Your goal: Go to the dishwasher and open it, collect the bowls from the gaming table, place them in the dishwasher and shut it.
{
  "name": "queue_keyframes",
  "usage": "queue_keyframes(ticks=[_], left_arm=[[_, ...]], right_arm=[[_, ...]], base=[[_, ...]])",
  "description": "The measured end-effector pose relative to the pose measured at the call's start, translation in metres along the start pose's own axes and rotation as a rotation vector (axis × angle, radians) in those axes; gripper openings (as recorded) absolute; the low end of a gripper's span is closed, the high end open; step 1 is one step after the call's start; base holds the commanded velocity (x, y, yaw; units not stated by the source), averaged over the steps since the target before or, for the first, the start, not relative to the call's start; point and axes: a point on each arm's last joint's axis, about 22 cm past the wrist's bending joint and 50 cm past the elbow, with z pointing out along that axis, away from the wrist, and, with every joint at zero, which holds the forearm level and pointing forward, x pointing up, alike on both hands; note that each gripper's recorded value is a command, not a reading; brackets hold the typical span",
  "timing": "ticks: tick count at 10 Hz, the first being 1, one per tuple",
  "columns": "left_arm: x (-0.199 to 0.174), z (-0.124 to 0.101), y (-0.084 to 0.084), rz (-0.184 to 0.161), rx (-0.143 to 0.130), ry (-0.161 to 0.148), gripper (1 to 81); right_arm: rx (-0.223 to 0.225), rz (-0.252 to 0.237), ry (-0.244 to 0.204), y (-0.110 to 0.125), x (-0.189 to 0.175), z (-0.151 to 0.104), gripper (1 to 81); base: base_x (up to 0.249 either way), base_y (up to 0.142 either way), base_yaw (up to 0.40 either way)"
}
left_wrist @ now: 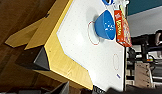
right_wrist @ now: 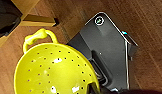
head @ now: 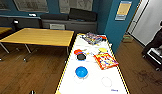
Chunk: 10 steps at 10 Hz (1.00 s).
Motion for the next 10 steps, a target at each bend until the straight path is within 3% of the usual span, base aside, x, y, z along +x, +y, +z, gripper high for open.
queue_keyframes(ticks=[1, 3, 4, 6, 8, 9, 10], left_arm=[[0.012, 0.009, 0.008, 0.025, -0.004, -0.021, 81.1], [0.029, 0.039, 0.007, 0.063, 0.017, -0.082, 81.1], [0.04, 0.049, 0.015, 0.084, 0.018, -0.105, 81.1], [0.072, 0.064, 0.039, 0.102, 0.015, -0.111, 81.1], [0.084, 0.08, 0.048, 0.069, 0.031, -0.144, 81.1], [0.106, 0.074, 0.051, 0.02, 0.046, -0.111, 81.1], [0.133, 0.063, 0.046, -0.053, 0.067, -0.055, 81.1]], right_arm=[[0.002, -0.003, 0.002, -0.002, 0.003, 0.001, 1.0], [0.005, -0.004, 0.0, -0.004, 0.003, 0.002, 1.0], [0.013, -0.006, 0.001, -0.008, 0.005, 0.005, 1.0], [0.026, -0.015, 0.008, -0.017, 0.013, 0.008, 1.0], [0.031, -0.017, 0.008, -0.02, 0.015, 0.009, 1.0], [0.031, -0.017, 0.007, -0.02, 0.014, 0.009, 1.0], [0.033, -0.018, 0.005, -0.022, 0.014, 0.01, 1.0]], base=[[0.0, 0.0, 0.0], [0.0, 0.0, 0.0], [0.0, 0.0, 0.0], [0.0, 0.0, 0.0], [0.0, 0.0, 0.0], [0.0, 0.0, 0.0], [0.0, 0.0, 0.0]])
